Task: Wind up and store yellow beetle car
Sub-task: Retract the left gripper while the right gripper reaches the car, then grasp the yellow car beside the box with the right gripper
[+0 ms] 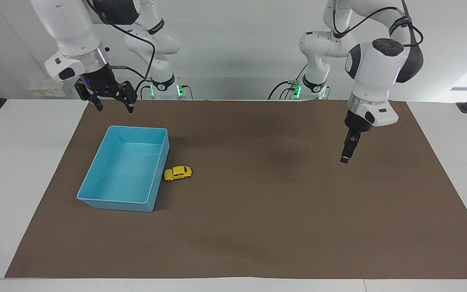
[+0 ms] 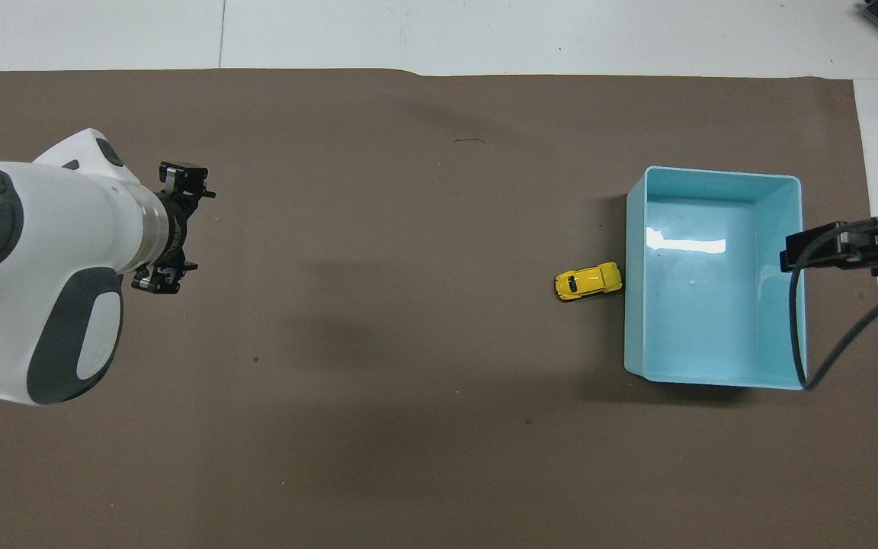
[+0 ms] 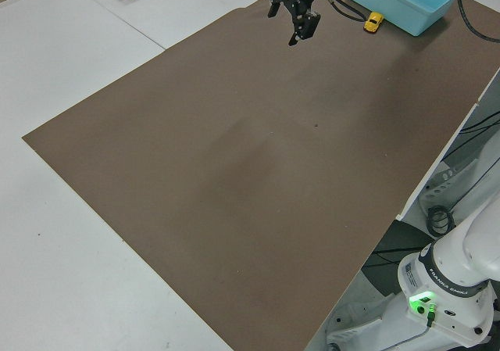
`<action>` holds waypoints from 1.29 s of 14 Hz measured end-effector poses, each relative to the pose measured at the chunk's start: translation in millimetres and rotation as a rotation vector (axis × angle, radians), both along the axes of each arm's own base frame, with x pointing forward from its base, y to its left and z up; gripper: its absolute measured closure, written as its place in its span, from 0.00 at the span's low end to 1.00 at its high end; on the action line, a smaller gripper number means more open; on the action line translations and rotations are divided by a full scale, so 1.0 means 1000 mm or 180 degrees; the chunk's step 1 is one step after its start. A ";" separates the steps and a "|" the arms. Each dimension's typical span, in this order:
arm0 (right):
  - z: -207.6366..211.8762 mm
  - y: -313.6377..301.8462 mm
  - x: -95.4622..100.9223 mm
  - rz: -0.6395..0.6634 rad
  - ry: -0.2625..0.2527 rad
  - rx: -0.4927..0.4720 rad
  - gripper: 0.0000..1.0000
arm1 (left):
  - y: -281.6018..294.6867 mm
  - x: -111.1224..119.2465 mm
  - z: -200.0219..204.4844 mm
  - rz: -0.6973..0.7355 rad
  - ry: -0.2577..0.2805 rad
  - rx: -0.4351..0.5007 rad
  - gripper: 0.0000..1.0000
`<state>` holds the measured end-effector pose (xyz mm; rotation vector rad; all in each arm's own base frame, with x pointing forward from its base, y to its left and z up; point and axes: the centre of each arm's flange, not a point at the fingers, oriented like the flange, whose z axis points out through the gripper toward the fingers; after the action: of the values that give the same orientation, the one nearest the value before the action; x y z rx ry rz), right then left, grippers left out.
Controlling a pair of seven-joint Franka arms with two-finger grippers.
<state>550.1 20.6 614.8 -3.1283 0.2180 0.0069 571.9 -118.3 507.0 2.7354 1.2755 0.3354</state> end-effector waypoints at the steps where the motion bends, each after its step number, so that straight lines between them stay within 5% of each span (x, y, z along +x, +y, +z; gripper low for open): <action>1: -0.004 0.009 0.001 -0.0103 -0.0016 0.0002 0.00 | 0.002 0.000 0.000 -0.0208 0.0015 0.0058 0.00; 12: -0.059 0.050 0.016 -0.1970 0.0006 0.0008 0.00 | 0.052 -0.011 0.007 -0.2148 0.0361 0.0539 0.00; 18: -0.100 0.081 0.019 -0.2917 -0.0142 -0.0031 0.00 | 0.068 -0.025 0.041 -0.2541 0.0482 0.0599 0.00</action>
<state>569.4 101.9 515.1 -2.7130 1.5814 -0.0664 546.9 -50.2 547.8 3.1807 0.0909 0.1682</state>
